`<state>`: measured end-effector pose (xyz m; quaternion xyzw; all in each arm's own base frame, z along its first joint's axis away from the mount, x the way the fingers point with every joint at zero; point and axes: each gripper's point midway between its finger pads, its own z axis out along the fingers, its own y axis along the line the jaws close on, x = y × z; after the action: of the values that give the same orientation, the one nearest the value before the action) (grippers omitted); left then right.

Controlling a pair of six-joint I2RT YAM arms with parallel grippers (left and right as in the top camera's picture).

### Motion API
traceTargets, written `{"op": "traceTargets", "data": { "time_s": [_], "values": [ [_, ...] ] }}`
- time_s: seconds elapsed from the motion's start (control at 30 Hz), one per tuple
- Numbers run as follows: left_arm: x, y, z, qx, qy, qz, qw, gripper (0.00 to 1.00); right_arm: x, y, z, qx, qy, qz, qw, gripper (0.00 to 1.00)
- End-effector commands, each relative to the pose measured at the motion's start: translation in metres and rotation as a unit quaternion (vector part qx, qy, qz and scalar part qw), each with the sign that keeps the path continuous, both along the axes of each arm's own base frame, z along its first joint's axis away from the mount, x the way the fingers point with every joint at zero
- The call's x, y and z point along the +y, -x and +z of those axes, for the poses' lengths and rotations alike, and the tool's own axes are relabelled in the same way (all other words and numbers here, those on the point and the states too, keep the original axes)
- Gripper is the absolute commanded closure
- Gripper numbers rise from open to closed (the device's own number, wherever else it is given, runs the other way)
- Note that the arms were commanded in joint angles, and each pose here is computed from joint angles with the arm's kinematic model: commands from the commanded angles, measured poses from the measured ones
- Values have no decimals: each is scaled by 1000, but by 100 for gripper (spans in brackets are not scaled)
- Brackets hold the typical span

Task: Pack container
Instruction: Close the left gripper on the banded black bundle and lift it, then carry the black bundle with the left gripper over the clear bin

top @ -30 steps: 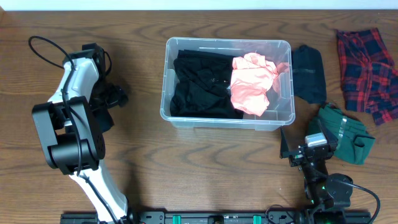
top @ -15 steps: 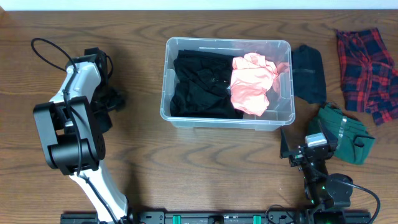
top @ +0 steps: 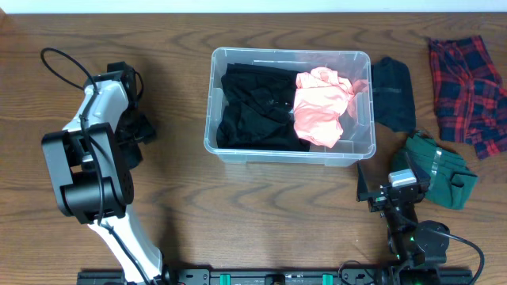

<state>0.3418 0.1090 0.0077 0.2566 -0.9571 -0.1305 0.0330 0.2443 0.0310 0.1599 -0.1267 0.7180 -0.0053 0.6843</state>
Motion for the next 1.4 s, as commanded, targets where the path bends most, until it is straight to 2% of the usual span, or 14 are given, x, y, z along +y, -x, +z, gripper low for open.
{"op": "traceTargets", "data": {
  "time_s": [0.0,0.1,0.17,0.23,0.53,0.63,0.7,0.77,0.97,1.2,1.37],
  "values": [
    [-1,6,-20,15,17,-30,999,27,1,0,-1,1,-5,0,1000,1],
    [-2,6,-23,13,17,-33,999,39,1,0,0,1,-5,0,1000,1],
    [-2,7,-23,15,17,-33,999,54,1,0,0,1,-5,0,1000,1],
    [-2,7,-23,15,17,-33,999,64,1,0,0,1,-5,0,1000,1],
    [-3,10,-23,19,21,-32,999,67,1,0,0,1,-5,0,1000,1],
    [-4,9,-23,19,24,-32,999,77,1,0,0,1,-5,0,1000,1],
    [-5,9,-23,18,26,-32,999,88,1,0,0,1,-5,0,1000,1],
    [-5,9,-23,18,26,-32,999,94,1,0,0,1,-5,0,1000,1],
    [-3,-3,0,3,22,-32,999,94,1,0,0,1,-5,0,1000,1],
    [-7,-37,96,-93,1,-48,994,94,1,0,0,1,-5,0,1000,1],
    [-37,-51,166,-189,-12,-91,978,94,1,0,0,1,-5,0,1000,1]
  ]
}}
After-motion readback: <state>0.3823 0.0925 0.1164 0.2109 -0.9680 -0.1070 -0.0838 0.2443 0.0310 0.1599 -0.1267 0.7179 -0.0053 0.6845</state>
